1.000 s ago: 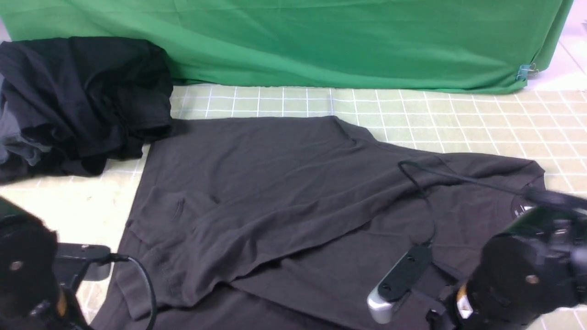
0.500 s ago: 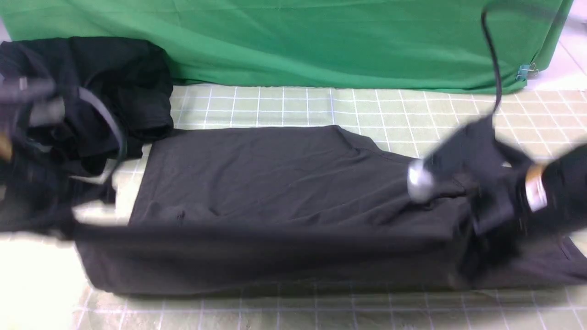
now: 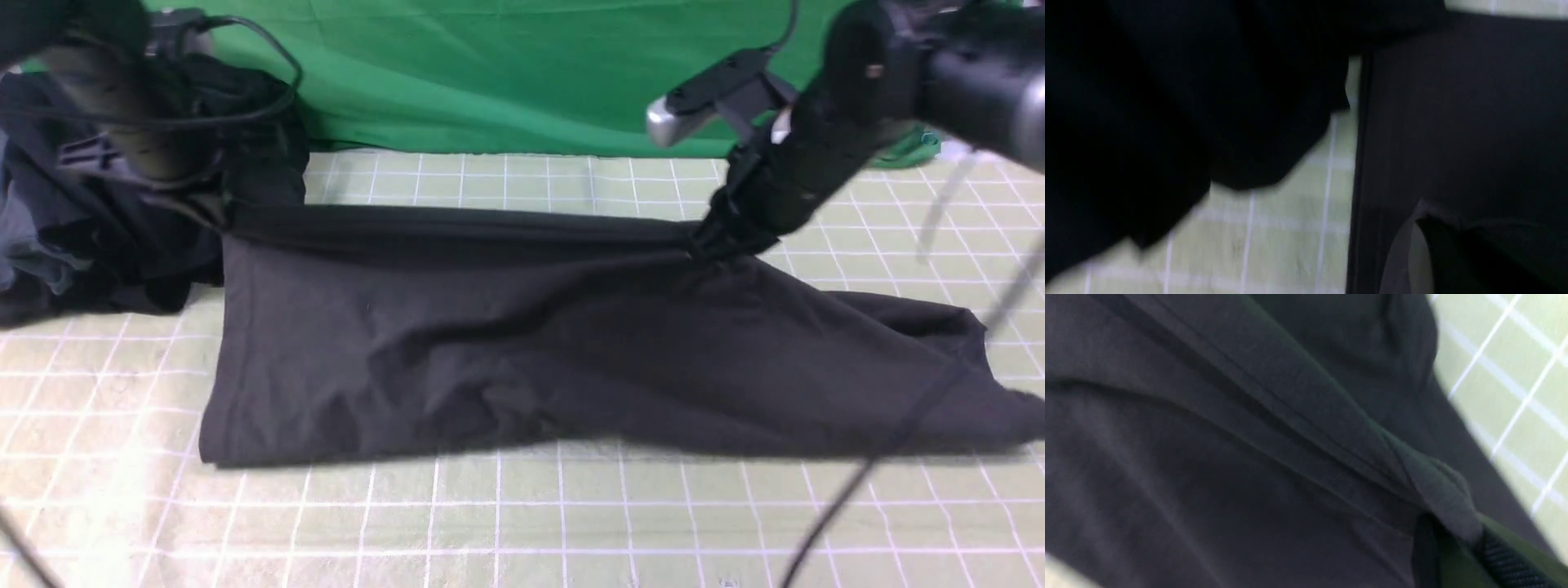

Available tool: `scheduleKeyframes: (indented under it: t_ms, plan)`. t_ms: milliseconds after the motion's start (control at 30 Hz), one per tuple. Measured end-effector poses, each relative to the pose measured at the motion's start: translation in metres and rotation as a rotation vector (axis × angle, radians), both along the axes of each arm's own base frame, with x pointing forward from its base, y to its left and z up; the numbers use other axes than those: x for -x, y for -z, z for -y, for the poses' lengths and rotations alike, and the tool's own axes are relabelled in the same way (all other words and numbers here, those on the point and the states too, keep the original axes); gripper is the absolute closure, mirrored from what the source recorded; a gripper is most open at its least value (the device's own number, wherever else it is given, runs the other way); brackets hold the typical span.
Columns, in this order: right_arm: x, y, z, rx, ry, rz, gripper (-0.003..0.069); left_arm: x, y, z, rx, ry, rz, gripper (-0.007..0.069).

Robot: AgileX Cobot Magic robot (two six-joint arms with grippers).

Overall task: Fold a long-sleeved shirt over a green coffee tablecloth.
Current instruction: 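Fold the black garment in half by bringing its near edge over to the far edge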

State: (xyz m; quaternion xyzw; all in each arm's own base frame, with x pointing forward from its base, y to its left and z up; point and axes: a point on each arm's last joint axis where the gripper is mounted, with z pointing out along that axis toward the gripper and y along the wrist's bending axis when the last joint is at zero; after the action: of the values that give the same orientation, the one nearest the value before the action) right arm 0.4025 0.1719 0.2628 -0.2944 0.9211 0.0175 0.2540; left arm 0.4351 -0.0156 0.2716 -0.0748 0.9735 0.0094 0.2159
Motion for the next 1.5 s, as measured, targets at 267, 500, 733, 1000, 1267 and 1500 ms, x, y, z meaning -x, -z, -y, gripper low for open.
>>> scheduleKeyframes:
  t_ms: [267,500,733,1000,1267,1500]
  plan:
    - [-0.052,0.046,-0.015,0.013,0.003,0.034,0.0580,-0.059,0.033,-0.001,-0.037,0.011,0.020,0.0607]
    - [-0.069,0.064,-0.014,0.001,0.007,0.101,0.0389,-0.073,0.051,-0.003,-0.073,0.031,0.053,0.0489]
    - [-0.071,0.039,-0.010,-0.008,0.027,0.127,0.0350,-0.077,0.030,-0.012,-0.126,-0.009,0.131,0.0229]
    - [-0.039,-0.041,0.025,0.034,0.077,0.049,0.0591,-0.052,-0.024,0.007,-0.001,0.118,0.058,0.0403]
    - [-0.028,-0.036,0.128,0.022,0.309,-0.154,0.0659,-0.016,-0.007,0.061,0.054,0.321,-0.089,0.0627]
    - [-0.008,0.029,0.187,-0.005,0.405,-0.394,0.0400,0.028,0.053,0.094,-0.027,0.443,-0.295,0.0632]
